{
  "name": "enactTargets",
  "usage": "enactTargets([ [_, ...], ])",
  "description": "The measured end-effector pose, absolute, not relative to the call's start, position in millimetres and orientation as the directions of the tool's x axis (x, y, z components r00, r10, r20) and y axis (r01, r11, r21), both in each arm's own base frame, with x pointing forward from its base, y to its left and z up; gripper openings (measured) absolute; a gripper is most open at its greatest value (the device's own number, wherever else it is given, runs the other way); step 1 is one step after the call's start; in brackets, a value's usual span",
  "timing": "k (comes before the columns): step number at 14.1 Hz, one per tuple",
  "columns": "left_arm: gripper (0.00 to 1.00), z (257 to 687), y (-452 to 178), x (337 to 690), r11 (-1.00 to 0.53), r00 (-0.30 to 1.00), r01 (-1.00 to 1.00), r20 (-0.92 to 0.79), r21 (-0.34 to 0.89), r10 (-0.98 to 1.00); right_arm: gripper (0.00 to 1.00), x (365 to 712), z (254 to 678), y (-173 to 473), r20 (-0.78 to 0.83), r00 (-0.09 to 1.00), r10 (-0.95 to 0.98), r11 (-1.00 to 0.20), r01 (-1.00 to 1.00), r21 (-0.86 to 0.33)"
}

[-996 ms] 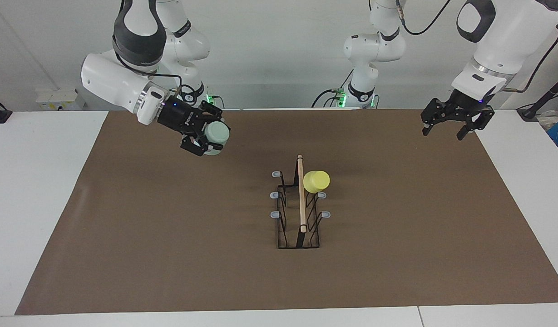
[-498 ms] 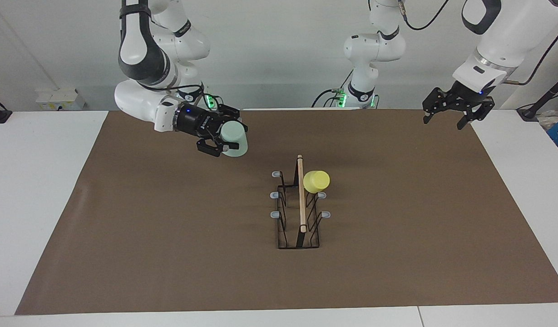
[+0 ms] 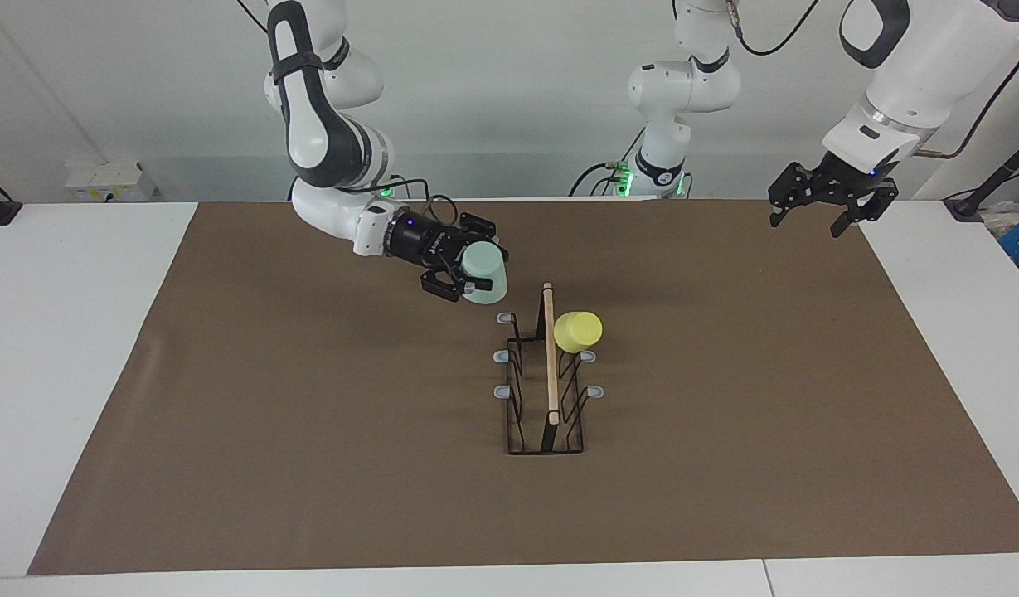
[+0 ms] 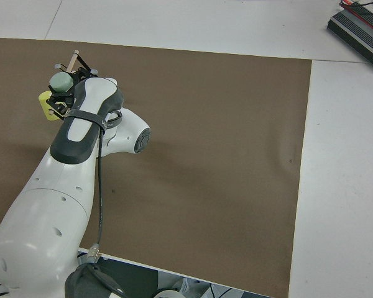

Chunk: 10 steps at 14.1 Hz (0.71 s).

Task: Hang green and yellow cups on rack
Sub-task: 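Carry the green cup to the rack and hang it with the right gripper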

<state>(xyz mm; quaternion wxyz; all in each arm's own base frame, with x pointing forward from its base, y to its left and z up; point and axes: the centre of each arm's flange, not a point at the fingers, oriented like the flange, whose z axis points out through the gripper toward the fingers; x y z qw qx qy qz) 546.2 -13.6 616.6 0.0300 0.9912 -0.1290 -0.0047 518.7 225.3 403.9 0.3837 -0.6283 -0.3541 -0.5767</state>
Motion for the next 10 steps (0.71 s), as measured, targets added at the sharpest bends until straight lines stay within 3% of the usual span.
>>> enactTargets([
  [10,1.00,617.6,-13.2,545.8,-0.965,0.967,-0.254,0.000,0.060,-0.254,0.61,513.3,364.0,251.2,0.998,0.052,0.024,-0.453,0.891,-0.036],
])
